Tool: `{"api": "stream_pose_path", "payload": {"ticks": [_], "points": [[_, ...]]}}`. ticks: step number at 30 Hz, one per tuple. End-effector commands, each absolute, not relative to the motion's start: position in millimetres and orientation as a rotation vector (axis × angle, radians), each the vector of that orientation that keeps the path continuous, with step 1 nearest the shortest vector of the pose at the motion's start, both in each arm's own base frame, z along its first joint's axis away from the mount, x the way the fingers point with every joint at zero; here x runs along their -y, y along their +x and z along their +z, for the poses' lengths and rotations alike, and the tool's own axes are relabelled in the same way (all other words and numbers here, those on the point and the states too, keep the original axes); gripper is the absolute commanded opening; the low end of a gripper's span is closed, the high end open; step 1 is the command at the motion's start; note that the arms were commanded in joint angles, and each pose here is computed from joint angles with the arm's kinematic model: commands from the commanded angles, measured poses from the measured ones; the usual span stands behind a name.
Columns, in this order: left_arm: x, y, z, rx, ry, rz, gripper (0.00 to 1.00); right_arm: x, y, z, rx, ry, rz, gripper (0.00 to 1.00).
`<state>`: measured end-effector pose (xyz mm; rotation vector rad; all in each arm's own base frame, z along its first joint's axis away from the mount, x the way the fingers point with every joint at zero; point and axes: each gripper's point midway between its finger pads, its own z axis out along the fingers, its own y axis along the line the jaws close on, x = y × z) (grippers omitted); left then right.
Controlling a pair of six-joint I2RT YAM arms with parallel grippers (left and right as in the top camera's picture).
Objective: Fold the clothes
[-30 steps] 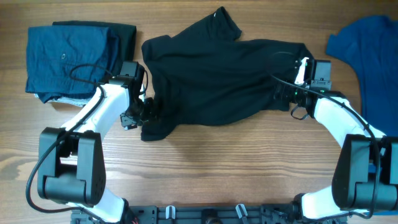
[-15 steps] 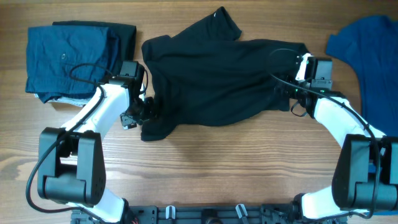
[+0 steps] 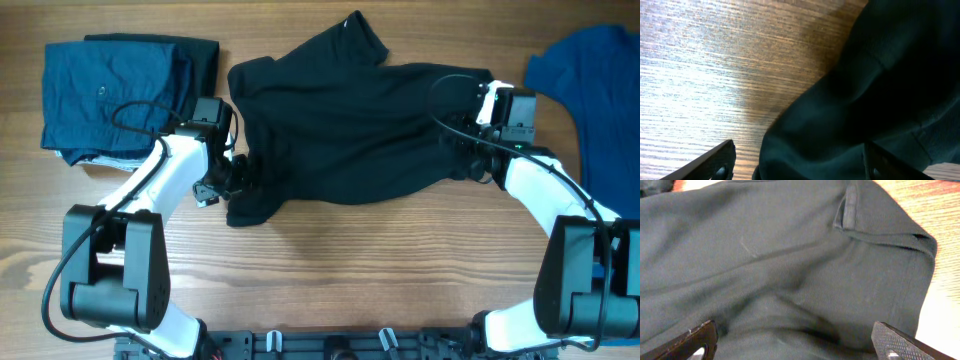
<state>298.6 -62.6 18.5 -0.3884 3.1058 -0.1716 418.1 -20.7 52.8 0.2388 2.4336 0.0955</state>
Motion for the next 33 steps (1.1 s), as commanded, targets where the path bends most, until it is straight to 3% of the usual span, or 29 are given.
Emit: {"api": "stream_pose_path", "payload": {"ticks": [1,8,13,18,24,33], "points": [[62,296,15,-3.118,-0.388,-0.186,0.81,20,422,56,-2.429,0.218,0.1,0.99],[62,296,15,-3.119,-0.388,-0.185,0.82,17,424,67,-2.458,0.215,0.123,0.99],[62,296,15,-3.119,-0.388,-0.185,0.82,12,398,70,-2.644,0.236,0.15,0.99],[62,296,15,-3.118,-0.388,-0.186,0.82,5,330,55,-2.926,0.504,0.185,0.82],[62,296,15,-3.118,-0.388,-0.186,0.82,0,284,33,-3.082,0.588,0.185,0.41],[62,293,15,-3.132,-0.391,-0.181,0.82,2,286,-5,-2.97,0.695,0.186,0.31]]}}
